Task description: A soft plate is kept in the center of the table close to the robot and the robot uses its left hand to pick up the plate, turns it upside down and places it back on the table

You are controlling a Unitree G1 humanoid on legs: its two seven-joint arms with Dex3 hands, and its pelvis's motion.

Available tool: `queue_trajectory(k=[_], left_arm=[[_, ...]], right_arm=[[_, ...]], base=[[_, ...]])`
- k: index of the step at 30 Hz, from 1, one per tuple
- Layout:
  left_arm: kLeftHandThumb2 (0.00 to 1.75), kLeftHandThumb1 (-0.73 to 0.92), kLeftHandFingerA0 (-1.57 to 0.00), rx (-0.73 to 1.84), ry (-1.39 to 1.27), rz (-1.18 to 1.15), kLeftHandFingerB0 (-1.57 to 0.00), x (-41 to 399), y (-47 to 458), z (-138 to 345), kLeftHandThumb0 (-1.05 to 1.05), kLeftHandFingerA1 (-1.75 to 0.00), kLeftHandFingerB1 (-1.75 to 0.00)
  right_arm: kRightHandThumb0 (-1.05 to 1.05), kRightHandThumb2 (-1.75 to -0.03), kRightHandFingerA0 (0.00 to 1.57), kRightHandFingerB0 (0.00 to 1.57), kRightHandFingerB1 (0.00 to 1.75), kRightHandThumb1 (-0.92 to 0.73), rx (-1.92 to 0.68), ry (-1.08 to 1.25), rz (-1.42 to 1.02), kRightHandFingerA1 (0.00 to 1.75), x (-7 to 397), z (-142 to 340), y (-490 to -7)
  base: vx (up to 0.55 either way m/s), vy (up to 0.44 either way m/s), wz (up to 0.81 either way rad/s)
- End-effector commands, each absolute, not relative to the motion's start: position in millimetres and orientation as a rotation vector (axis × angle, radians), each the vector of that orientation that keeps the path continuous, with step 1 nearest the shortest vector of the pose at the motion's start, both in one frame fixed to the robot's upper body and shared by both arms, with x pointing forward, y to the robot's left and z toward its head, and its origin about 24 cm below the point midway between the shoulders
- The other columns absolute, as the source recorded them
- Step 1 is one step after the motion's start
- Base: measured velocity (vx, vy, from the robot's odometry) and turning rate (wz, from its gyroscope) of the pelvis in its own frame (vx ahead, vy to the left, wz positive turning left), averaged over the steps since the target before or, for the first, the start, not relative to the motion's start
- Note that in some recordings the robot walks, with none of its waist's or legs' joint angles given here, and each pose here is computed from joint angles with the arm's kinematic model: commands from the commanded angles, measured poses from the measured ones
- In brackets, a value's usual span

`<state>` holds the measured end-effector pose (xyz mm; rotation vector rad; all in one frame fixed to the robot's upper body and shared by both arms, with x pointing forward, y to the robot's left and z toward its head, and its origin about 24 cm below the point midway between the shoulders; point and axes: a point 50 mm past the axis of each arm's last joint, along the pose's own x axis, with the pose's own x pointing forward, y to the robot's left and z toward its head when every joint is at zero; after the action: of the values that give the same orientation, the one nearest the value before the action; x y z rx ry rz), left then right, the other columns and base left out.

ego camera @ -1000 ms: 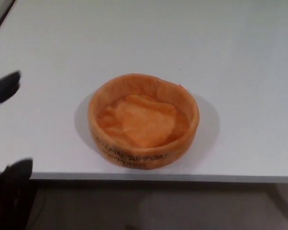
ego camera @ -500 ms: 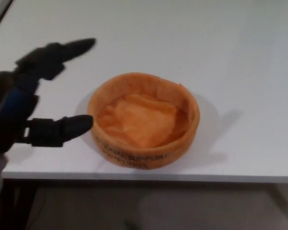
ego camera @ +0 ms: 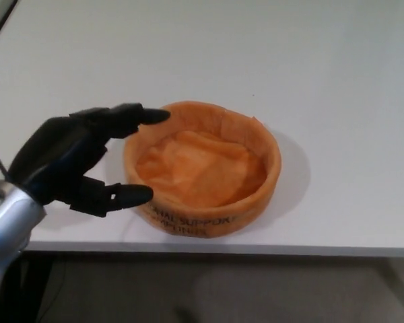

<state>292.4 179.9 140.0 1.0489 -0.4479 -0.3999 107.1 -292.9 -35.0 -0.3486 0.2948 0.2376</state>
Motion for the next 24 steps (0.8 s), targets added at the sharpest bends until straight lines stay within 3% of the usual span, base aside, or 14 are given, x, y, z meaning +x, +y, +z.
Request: queue_trajectory(k=[1,2,6,7,12,13,14,15,16,17,19,20,23,24], left_arm=[[0.72,0.64,-0.41,1.190,-0.388,-0.467,-0.32,300,171,121,-0.93,-0.43,-0.36],[0.70,0.65,-0.41,1.214,-0.383,-0.487,-0.33,301,168,117,-0.93,-0.42,-0.36],[0.69,0.63,-0.43,1.260,-0.386,-0.534,-0.35,301,159,105,-0.92,-0.42,-0.37],[0.73,0.62,-0.43,1.286,-0.393,-0.557,-0.35,301,153,100,-0.94,-0.43,-0.37],[0.70,0.65,-0.41,1.362,-0.376,-0.644,-0.33,298,140,84,-0.93,-0.41,-0.36],[0.70,0.65,-0.41,1.377,-0.383,-0.659,-0.33,298,138,82,-0.93,-0.41,-0.36],[0.70,0.65,-0.42,1.389,-0.391,-0.670,-0.34,297,137,80,-0.93,-0.42,-0.36],[0.70,0.65,-0.42,1.396,-0.397,-0.679,-0.34,297,135,78,-0.93,-0.42,-0.36],[0.70,0.65,-0.43,1.414,-0.402,-0.689,-0.34,297,134,75,-0.92,-0.42,-0.36],[0.71,0.64,-0.40,1.450,-0.399,-0.710,-0.31,297,132,73,-0.92,-0.40,-0.35],[0.71,0.63,-0.42,1.509,-0.402,-0.745,-0.33,297,129,70,-0.90,-0.41,-0.36],[0.72,0.62,-0.42,1.524,-0.409,-0.754,-0.33,297,129,68,-0.90,-0.42,-0.37],[0.75,0.61,-0.42,1.610,-0.428,-0.792,-0.33,297,131,64,-0.92,-0.42,-0.37],[0.63,0.74,-0.45,1.639,-0.430,-0.803,-0.36,297,133,63,-0.87,-0.37,-0.33]], right_arm=[[-0.65,-0.67,0.49,0.29,0.31,-0.88,-0.385,0.283,0.241,0.47,108,-30,-299],[-0.67,-1.04,0.43,0.21,0.46,-0.72,-0.385,0.284,0.241,0.58,108,-30,-299],[-0.64,-1.04,0.43,0.21,0.46,-0.70,-0.367,0.286,0.240,0.59,107,-30,-299],[-0.65,-0.67,0.49,0.31,0.31,-0.86,-0.361,0.286,0.237,0.46,108,-30,-299],[-0.67,-0.66,0.49,0.30,0.30,-0.88,-0.375,0.291,0.248,0.46,107,-33,-296],[-0.66,-1.04,0.43,0.22,0.46,-0.71,-0.372,0.287,0.251,0.59,108,-33,-295],[-0.67,-0.66,0.48,0.30,0.31,-0.87,-0.370,0.286,0.250,0.46,108,-32,-295],[-0.67,-0.66,0.48,0.30,0.31,-0.87,-0.369,0.287,0.249,0.46,108,-32,-295],[-0.67,-1.03,0.42,0.23,0.47,-0.70,-0.372,0.283,0.247,0.58,108,-31,-295],[-0.65,-0.67,0.49,0.31,0.31,-0.88,-0.371,0.277,0.245,0.48,108,-31,-295],[-0.65,-0.67,0.50,0.32,0.31,-0.88,-0.367,0.272,0.244,0.48,109,-31,-295],[-0.68,-1.04,0.45,0.25,0.47,-0.72,-0.364,0.273,0.244,0.59,109,-30,-295],[-0.66,-0.67,0.49,0.31,0.31,-0.88,-0.364,0.276,0.249,0.47,109,-30,-295],[-0.65,-1.03,0.42,0.24,0.47,-0.70,-0.360,0.273,0.250,0.58,110,-30,-295]], base=[[0.00,0.000,0.00],[0.00,0.000,0.00],[0.00,0.000,0.00],[0.00,0.000,0.00],[0.00,0.000,0.00],[0.00,0.000,0.00],[0.00,0.000,0.00],[0.00,0.000,0.00],[0.00,0.000,0.00],[0.00,0.000,0.00],[0.00,0.000,0.00],[0.00,0.000,0.00],[0.00,0.000,0.00],[0.00,0.000,0.00]])
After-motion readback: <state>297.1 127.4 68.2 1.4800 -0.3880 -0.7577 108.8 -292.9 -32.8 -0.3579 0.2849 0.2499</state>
